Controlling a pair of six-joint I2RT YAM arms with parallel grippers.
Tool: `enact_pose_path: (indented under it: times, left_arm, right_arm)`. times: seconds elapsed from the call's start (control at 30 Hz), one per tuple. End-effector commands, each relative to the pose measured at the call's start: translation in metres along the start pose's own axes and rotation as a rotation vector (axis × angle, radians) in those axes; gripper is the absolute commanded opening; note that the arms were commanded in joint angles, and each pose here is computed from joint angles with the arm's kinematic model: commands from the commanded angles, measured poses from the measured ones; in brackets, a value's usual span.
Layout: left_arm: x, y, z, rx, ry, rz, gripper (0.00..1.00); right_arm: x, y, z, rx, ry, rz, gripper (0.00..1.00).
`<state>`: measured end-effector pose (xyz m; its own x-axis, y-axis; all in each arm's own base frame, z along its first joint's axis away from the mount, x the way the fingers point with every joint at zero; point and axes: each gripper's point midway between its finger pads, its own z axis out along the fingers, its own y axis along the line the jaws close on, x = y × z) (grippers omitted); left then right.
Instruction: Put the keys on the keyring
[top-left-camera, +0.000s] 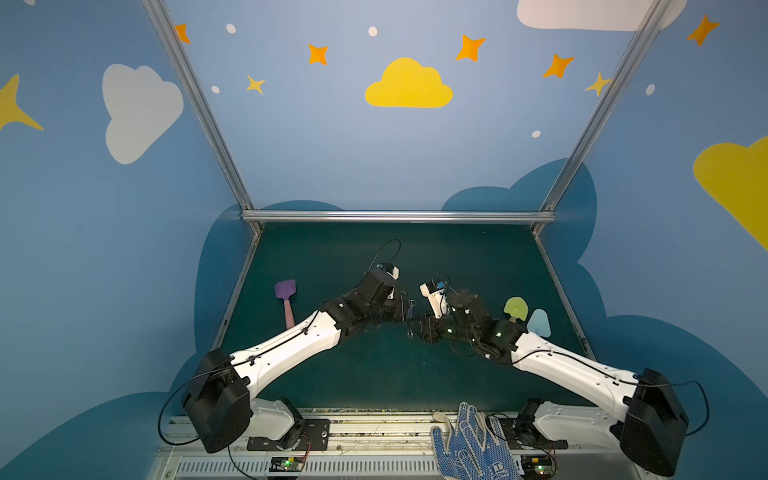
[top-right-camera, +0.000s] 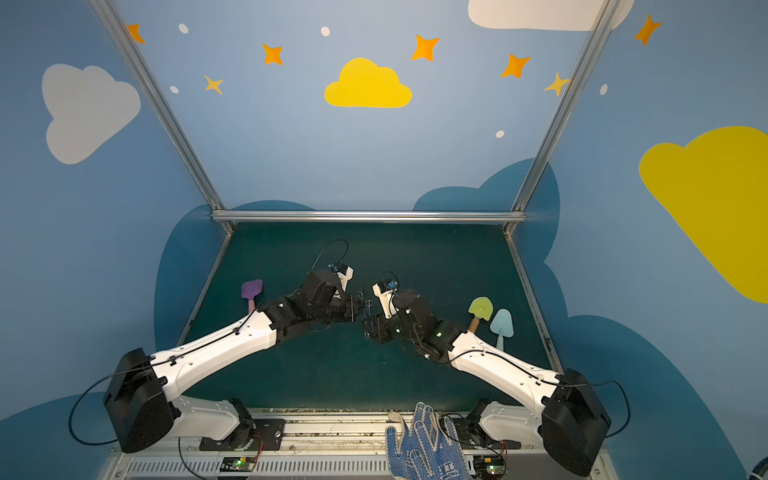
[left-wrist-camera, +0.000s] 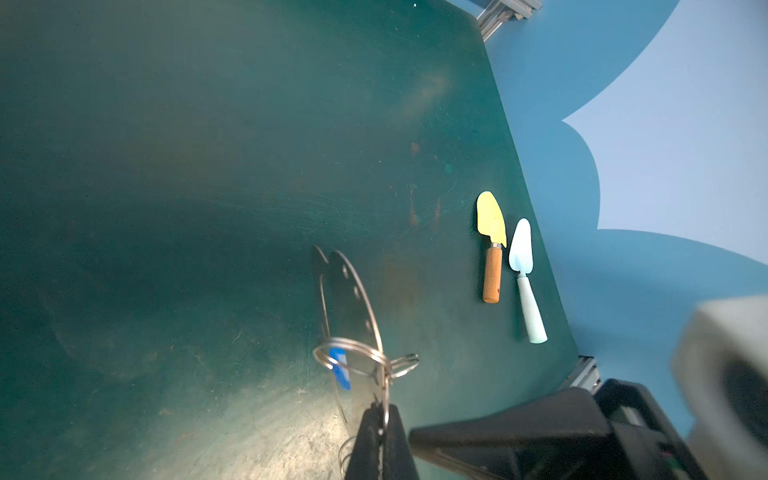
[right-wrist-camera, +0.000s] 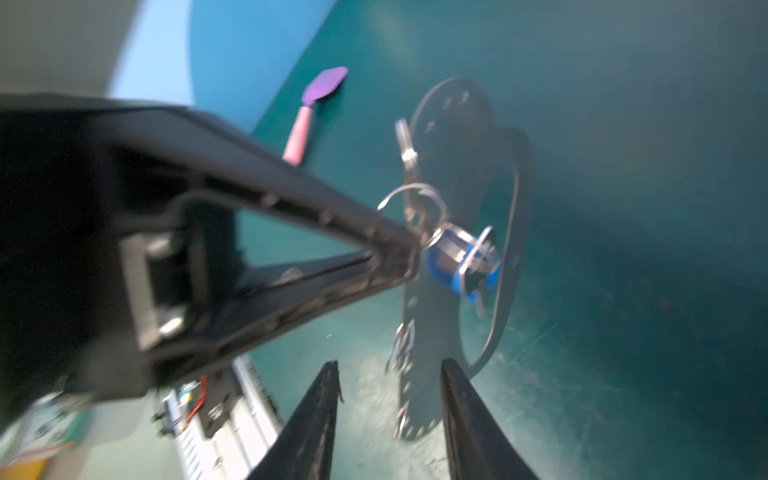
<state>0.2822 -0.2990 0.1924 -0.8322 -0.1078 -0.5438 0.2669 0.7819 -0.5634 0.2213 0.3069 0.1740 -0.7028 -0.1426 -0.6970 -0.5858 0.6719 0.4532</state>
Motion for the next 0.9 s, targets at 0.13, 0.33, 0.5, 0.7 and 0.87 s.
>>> enact_pose_path:
  times: [0.13,0.33,0.5,0.7,0.87]
  left_arm:
    - [-0.022,-0.013,-0.013,0.051,-0.073,-0.053,0.04]
    - [-0.025,-0.014,-0.016,0.066,-0.069,-0.085,0.04]
    - [-0.027,-0.014,-0.016,0.079,-0.068,-0.105,0.04]
    - [-0.034,-0.018,-0.022,0.101,-0.088,-0.119,0.18]
    - [-0.041,-0.014,-0.035,0.101,-0.127,-0.123,0.39]
  right_arm:
    - [-0.006,-0.013,0.008,0.135,-0.020,-0.033,0.41]
    - [-0.005,-0.014,0.009,0.174,-0.017,-0.069,0.27]
    - [-0.005,-0.013,0.008,0.195,-0.020,-0.104,0.06]
    - [-0.007,-0.010,0.002,0.191,-0.045,-0.123,0.00]
    - [-0.013,-0.014,-0.008,0.196,-0.090,-0.067,0.00]
